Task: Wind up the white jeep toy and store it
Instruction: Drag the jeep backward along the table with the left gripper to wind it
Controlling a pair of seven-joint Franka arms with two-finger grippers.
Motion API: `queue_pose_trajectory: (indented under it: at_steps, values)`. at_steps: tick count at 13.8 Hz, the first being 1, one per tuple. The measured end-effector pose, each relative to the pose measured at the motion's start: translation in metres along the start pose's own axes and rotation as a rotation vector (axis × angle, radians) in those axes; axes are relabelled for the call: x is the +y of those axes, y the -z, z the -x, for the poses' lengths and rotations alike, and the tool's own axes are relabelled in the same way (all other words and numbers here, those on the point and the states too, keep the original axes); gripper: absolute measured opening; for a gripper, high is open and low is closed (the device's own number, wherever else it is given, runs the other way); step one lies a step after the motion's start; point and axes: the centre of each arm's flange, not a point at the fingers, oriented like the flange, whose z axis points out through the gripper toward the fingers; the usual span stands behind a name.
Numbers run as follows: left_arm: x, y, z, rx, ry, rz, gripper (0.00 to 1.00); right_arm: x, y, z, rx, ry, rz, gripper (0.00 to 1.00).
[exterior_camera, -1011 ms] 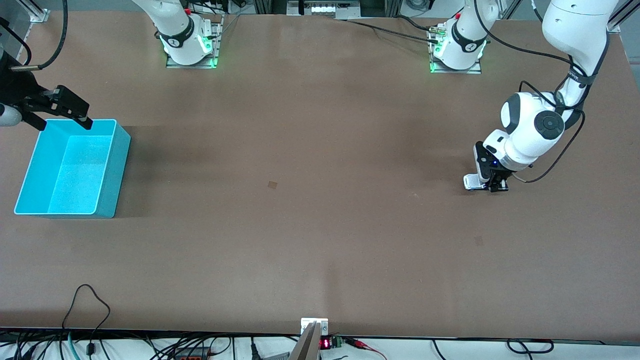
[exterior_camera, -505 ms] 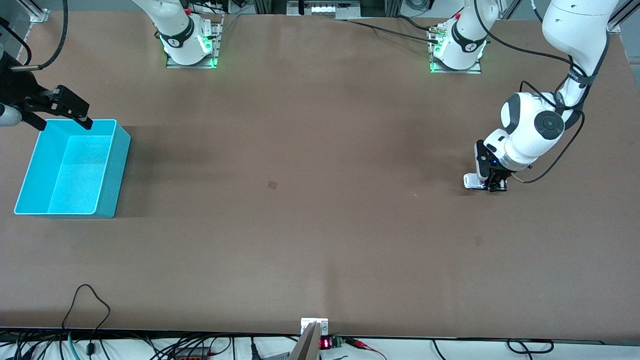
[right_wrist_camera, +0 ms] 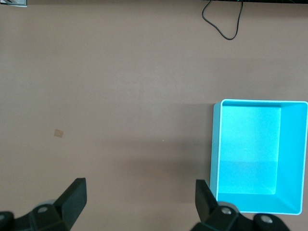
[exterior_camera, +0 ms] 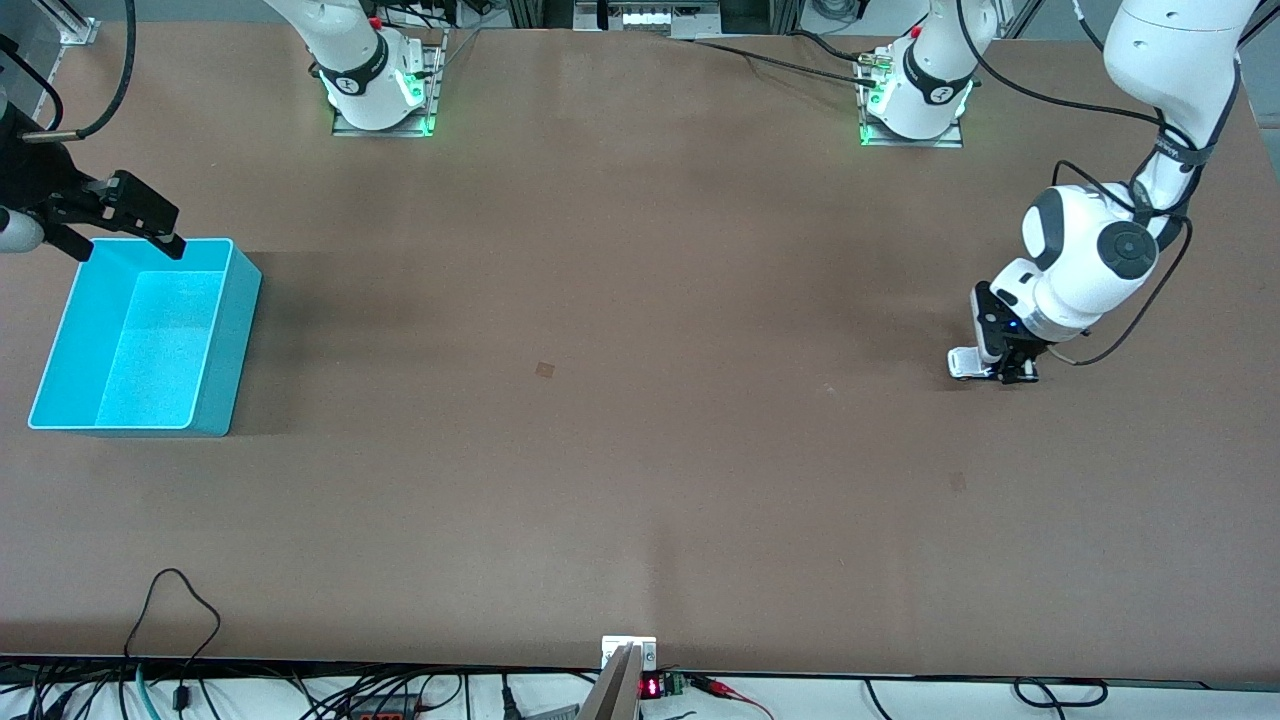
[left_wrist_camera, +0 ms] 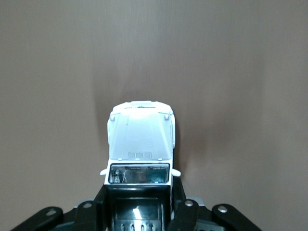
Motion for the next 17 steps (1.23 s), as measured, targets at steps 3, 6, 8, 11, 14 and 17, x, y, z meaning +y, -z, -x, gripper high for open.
queue_pose_trajectory:
  at_steps: [3,6,8,11,14,17]
  values:
    - [0.002,-0.002,0.053,-0.011,-0.012,-0.005,0.51,0.0,0.0,0.0,0.0,0.0,0.0,1.0]
    - [0.004,-0.005,0.11,-0.025,-0.021,-0.015,0.51,0.0,0.0,0.0,0.0,0.0,0.0,1.0]
    - [0.007,-0.006,0.142,-0.035,0.001,-0.022,0.51,-0.001,0.0,0.0,0.0,0.001,0.0,1.0]
    - [0.01,-0.007,0.181,-0.048,0.013,-0.032,0.51,-0.001,0.0,0.0,0.0,0.002,0.0,1.0]
    - [0.012,-0.008,0.197,-0.054,-0.001,-0.036,0.51,-0.001,0.0,0.0,0.0,0.002,0.0,1.0]
    - [0.013,-0.008,0.205,-0.058,-0.015,-0.038,0.51,-0.001,0.0,0.0,0.0,0.002,0.0,1.0]
